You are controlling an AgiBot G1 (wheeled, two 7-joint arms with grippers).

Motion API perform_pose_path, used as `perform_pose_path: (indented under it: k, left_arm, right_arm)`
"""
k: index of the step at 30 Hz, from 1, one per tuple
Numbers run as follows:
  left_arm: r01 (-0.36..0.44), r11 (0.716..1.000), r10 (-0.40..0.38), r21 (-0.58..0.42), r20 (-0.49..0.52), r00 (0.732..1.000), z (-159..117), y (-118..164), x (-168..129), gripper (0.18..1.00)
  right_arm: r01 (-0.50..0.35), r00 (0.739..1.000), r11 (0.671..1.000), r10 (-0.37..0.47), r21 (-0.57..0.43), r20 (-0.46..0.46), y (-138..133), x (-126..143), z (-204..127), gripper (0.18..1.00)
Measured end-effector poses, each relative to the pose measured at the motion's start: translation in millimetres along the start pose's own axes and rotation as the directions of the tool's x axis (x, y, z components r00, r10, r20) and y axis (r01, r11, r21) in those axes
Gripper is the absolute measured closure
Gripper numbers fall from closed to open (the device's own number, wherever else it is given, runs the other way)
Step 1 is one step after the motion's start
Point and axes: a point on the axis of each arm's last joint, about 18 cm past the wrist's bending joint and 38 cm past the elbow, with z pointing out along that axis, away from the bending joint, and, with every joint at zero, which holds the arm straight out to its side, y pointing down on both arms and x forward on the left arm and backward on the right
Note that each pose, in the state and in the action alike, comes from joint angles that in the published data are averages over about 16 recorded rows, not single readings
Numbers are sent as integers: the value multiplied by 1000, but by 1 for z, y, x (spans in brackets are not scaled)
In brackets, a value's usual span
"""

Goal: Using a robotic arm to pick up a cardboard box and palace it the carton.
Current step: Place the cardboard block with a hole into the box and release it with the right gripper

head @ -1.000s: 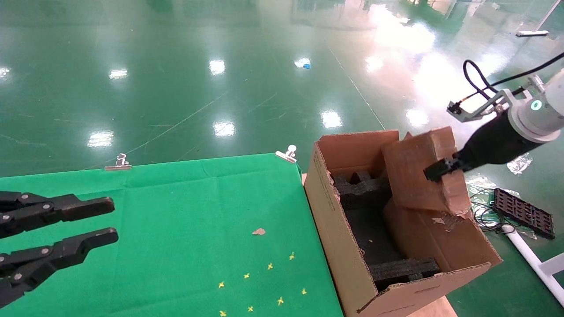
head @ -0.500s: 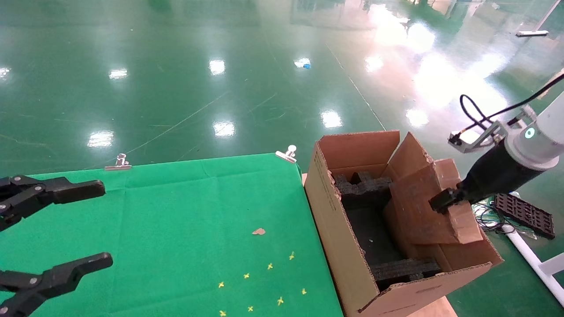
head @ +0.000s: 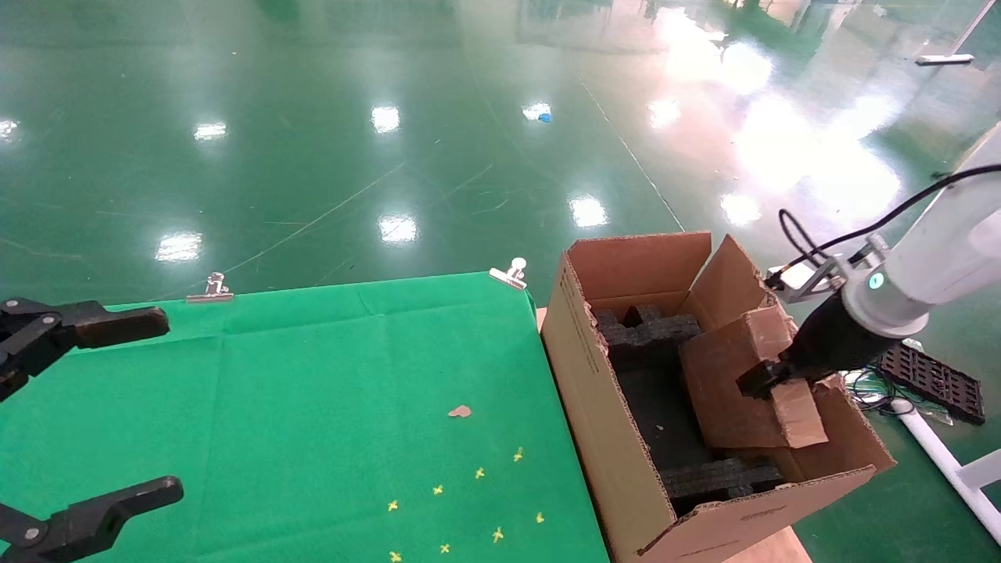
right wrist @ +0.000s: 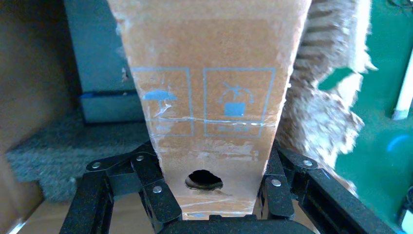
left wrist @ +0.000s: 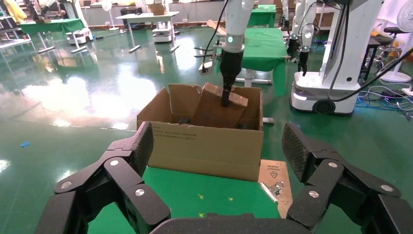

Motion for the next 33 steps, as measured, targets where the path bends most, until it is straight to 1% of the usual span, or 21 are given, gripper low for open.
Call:
perform_pose_path:
  k: [4,10,17,24,33]
  left_arm:
    - [0,1000,0,0,0,1000,0,0,0,236]
    - [0,1000,0,0,0,1000,0,0,0,198]
    - [0,1000,0,0,0,1000,0,0,0,185]
    - [0,1000,0,0,0,1000,0,0,0,184]
    - [0,1000,0,0,0,1000,0,0,0,184]
  right_arm:
    - [13,1000,1000,-13,0,-12,1,-4,16,869]
    - [33,999,999,-33,2,-27,3,-9,35,869]
    - [46,998,999,-45,10,-40,5,-12,50,870]
    - [47,998,999,-45,26,-43,4,-10,52,871]
    - [38,999,999,-37,38,-28,3,-3,41,855]
